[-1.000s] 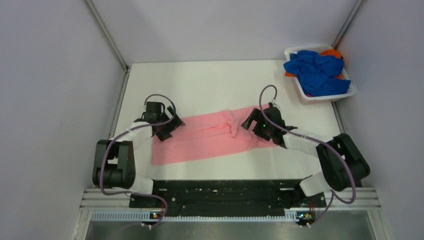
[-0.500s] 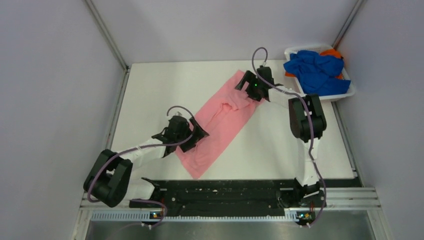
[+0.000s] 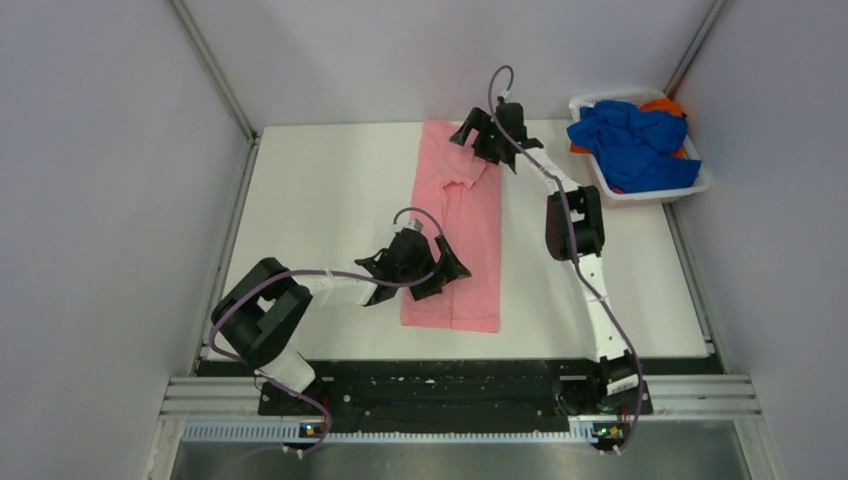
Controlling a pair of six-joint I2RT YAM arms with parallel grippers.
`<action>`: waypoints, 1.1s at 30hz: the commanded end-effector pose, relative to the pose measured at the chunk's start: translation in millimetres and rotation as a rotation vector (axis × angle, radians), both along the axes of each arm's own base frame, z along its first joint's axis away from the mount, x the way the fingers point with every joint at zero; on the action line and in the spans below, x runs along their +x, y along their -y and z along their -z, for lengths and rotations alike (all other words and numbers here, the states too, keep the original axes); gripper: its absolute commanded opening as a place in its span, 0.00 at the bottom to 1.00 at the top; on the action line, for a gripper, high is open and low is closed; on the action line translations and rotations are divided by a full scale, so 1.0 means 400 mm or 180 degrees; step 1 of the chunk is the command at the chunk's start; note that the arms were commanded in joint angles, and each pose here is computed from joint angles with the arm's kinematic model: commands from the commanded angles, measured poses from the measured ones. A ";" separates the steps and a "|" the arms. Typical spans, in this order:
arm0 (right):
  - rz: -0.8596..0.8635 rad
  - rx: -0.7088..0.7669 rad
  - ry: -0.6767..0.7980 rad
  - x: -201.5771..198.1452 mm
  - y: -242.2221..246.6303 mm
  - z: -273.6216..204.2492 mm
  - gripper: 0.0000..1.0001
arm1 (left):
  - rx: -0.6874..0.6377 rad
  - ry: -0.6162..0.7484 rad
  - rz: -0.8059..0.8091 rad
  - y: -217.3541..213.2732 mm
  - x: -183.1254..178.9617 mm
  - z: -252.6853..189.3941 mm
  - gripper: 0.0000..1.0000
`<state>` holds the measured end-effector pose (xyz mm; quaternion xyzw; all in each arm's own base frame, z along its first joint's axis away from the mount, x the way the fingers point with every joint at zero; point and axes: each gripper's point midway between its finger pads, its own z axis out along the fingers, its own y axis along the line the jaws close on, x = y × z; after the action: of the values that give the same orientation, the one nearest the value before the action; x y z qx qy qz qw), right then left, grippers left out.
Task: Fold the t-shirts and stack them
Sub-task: Rotate the tshirt 90 degrees, then grab the bottom of the folded rectangular tshirt with both arms
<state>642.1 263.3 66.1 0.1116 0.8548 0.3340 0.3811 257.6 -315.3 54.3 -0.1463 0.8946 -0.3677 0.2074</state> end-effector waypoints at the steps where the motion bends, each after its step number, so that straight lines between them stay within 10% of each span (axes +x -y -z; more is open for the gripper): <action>1: 0.0125 -0.0402 0.0209 0.059 0.030 0.048 0.99 | 0.0213 -0.0043 0.0182 0.014 -0.037 0.017 0.99; 15: -0.0179 -0.1005 0.1225 -0.043 0.018 -0.381 0.99 | 0.0788 0.0692 0.0436 -0.066 -0.071 -0.137 0.99; 21: -0.0276 -0.1358 0.0523 -0.282 0.080 -0.329 0.99 | 0.1741 0.0756 -0.0134 -0.255 -0.025 -0.109 0.99; 33: -0.0041 -0.1248 -0.0050 -0.851 0.136 -0.091 0.95 | 0.1707 0.0010 0.0641 -0.241 -0.145 0.031 0.70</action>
<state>323.3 205.0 106.3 0.0016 0.9133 0.1548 0.3767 220.1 -220.3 61.6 -0.0233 0.9559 -0.1430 0.2555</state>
